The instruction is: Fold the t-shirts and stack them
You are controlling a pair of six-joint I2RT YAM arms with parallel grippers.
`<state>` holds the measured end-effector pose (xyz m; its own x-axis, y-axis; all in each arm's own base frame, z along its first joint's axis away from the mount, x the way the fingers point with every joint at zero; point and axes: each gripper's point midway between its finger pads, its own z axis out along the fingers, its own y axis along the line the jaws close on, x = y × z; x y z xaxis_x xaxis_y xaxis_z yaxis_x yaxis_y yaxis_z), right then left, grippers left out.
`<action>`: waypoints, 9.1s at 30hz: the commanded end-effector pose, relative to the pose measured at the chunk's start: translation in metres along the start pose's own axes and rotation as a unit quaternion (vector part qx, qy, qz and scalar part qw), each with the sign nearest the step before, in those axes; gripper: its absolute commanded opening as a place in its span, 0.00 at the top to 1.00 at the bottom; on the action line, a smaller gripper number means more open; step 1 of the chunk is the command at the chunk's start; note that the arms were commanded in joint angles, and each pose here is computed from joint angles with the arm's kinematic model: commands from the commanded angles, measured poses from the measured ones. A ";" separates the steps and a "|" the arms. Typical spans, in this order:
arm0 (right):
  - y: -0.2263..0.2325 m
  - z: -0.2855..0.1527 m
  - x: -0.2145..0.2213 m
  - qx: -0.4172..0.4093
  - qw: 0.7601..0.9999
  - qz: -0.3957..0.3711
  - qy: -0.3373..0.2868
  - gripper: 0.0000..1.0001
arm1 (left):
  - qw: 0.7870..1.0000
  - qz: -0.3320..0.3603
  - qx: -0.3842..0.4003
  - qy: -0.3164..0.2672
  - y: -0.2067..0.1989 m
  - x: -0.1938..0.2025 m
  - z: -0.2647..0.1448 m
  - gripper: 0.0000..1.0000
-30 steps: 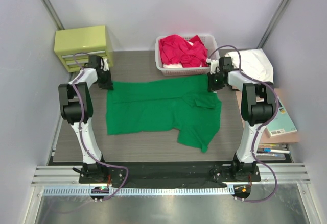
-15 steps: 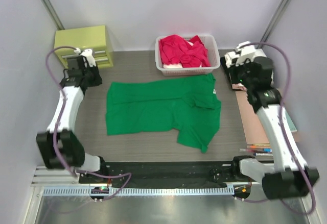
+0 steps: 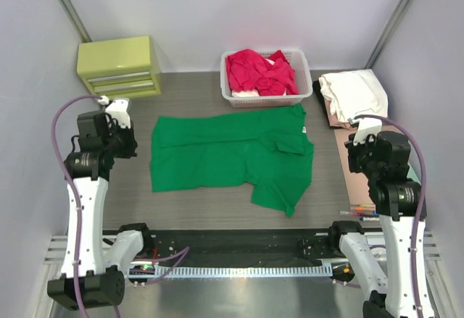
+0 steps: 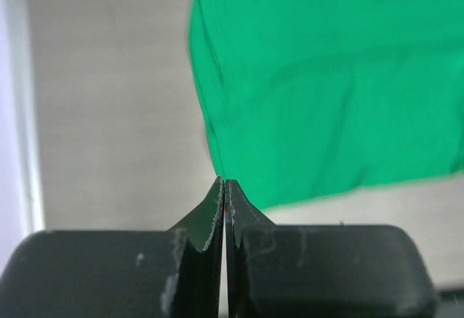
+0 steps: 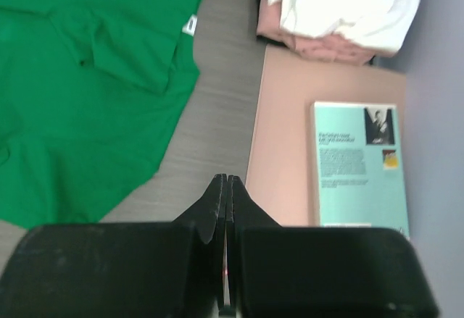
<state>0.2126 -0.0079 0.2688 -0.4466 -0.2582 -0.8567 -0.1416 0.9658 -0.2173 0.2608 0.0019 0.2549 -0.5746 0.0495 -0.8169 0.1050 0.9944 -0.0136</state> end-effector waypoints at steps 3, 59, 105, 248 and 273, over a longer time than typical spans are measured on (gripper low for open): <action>-0.001 0.000 0.016 -0.017 0.994 0.002 0.111 0.87 | 0.981 -0.039 0.084 0.171 -0.027 0.065 0.009 0.56; 0.127 0.234 0.019 -0.248 0.949 -0.070 0.182 0.99 | 0.986 -0.036 0.049 0.158 -0.008 0.042 0.208 1.00; 0.089 0.036 0.083 -0.297 0.909 -0.218 0.195 0.99 | 0.955 0.036 0.254 0.149 -0.082 0.079 0.086 1.00; 0.164 0.117 0.081 -0.296 0.846 -0.411 0.168 0.99 | 0.863 -0.020 0.096 0.496 -0.035 0.184 0.122 1.00; 0.167 0.119 0.086 -0.300 0.845 -0.413 0.163 0.99 | 0.842 -0.160 0.046 0.512 0.001 0.184 0.096 1.00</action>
<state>0.2524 0.1295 0.0976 -0.2018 -0.9349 -0.2920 -0.9128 0.2876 -0.2900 0.2326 0.0066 0.0427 -0.9849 -0.0923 0.1467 -0.1197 0.9743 -0.1907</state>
